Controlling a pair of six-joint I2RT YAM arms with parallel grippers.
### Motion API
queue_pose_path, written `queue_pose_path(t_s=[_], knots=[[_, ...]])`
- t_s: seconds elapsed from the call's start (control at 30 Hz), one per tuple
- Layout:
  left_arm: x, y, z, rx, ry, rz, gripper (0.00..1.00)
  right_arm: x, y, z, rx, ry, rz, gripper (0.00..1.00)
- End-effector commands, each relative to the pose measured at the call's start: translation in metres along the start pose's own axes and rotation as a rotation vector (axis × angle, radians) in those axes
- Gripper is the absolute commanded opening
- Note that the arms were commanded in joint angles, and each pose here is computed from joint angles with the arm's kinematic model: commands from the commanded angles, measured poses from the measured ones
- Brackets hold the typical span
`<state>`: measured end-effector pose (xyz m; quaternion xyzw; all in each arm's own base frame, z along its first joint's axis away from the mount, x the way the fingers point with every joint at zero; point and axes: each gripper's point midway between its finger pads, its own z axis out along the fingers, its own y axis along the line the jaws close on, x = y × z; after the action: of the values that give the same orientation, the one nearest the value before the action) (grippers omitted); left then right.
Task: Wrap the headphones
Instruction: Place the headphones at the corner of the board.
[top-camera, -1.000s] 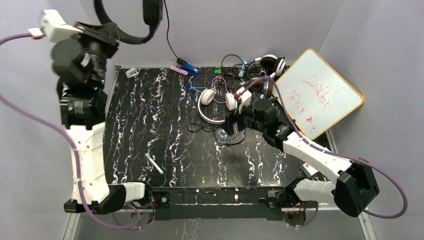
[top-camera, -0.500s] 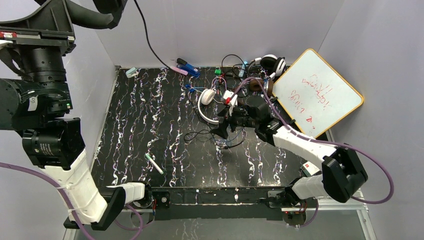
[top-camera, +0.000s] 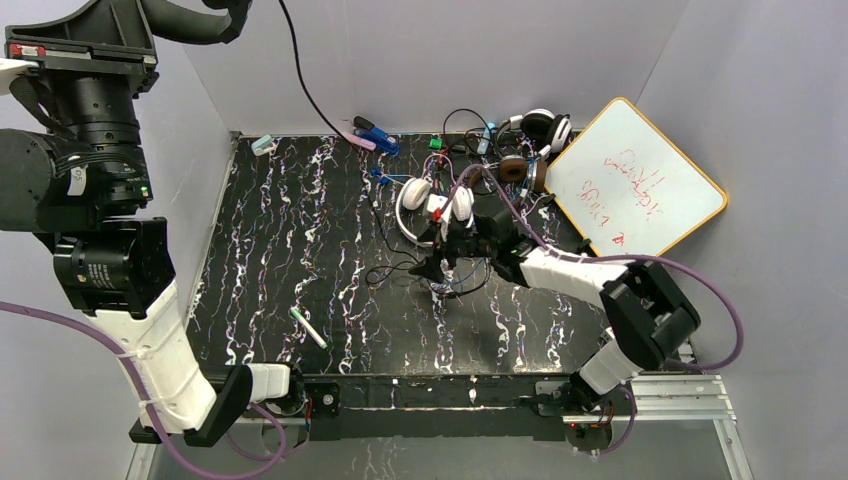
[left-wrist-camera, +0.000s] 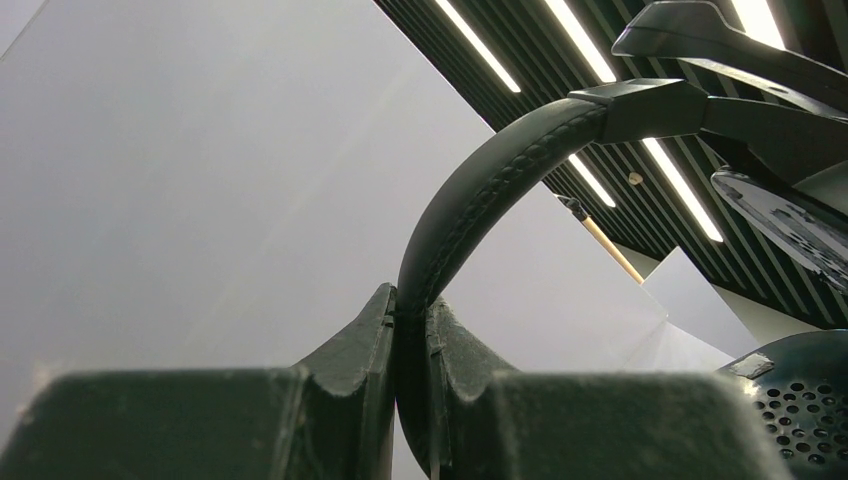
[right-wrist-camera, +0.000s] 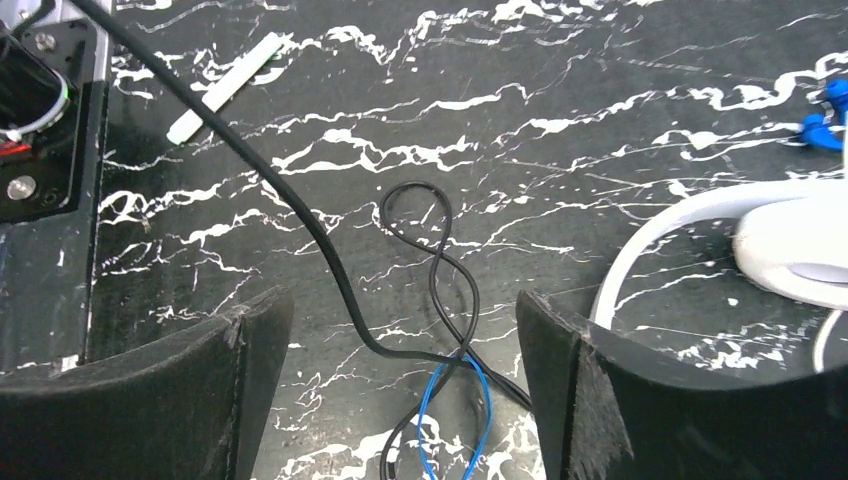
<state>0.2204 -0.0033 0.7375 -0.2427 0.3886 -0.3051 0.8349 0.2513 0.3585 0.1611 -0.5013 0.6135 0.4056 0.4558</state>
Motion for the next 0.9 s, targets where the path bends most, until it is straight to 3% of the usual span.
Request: queue_pose_path(t_s=[0.0,0.07,0.13,0.33,0.47,0.6,0.7,0.87], knots=[[-0.028,-0.018,-0.005,0.045,-0.093,-0.041,0.06,-0.015,0.0,0.022,-0.037,-0.05,-0.074,0.87],[-0.029,-0.018,-0.005,0.045,-0.096,-0.039,0.06,-0.006,0.002,0.028,-0.034,-0.041,-0.071,0.8],[-0.03,-0.018,-0.005,0.042,-0.098,-0.035,0.06,-0.003,0.002,0.031,-0.022,-0.049,-0.054,0.67],[-0.01,0.008,0.001,-0.038,-0.069,0.002,0.04,-0.059,-0.012,0.026,0.059,-0.133,-0.003,0.01],[0.025,0.051,0.008,-0.16,-0.019,0.025,0.03,-0.149,-0.035,-0.005,0.235,-0.253,-0.049,0.01],[0.064,0.1,0.005,-0.288,0.035,0.045,0.02,-0.248,-0.08,-0.059,0.485,-0.29,-0.103,0.01],[0.083,0.125,-0.001,-0.35,0.059,0.044,0.02,-0.302,-0.127,-0.119,0.682,-0.278,-0.065,0.01],[0.096,0.147,-0.01,-0.403,0.066,0.051,0.02,-0.376,-0.167,-0.239,1.06,-0.472,-0.015,0.01]])
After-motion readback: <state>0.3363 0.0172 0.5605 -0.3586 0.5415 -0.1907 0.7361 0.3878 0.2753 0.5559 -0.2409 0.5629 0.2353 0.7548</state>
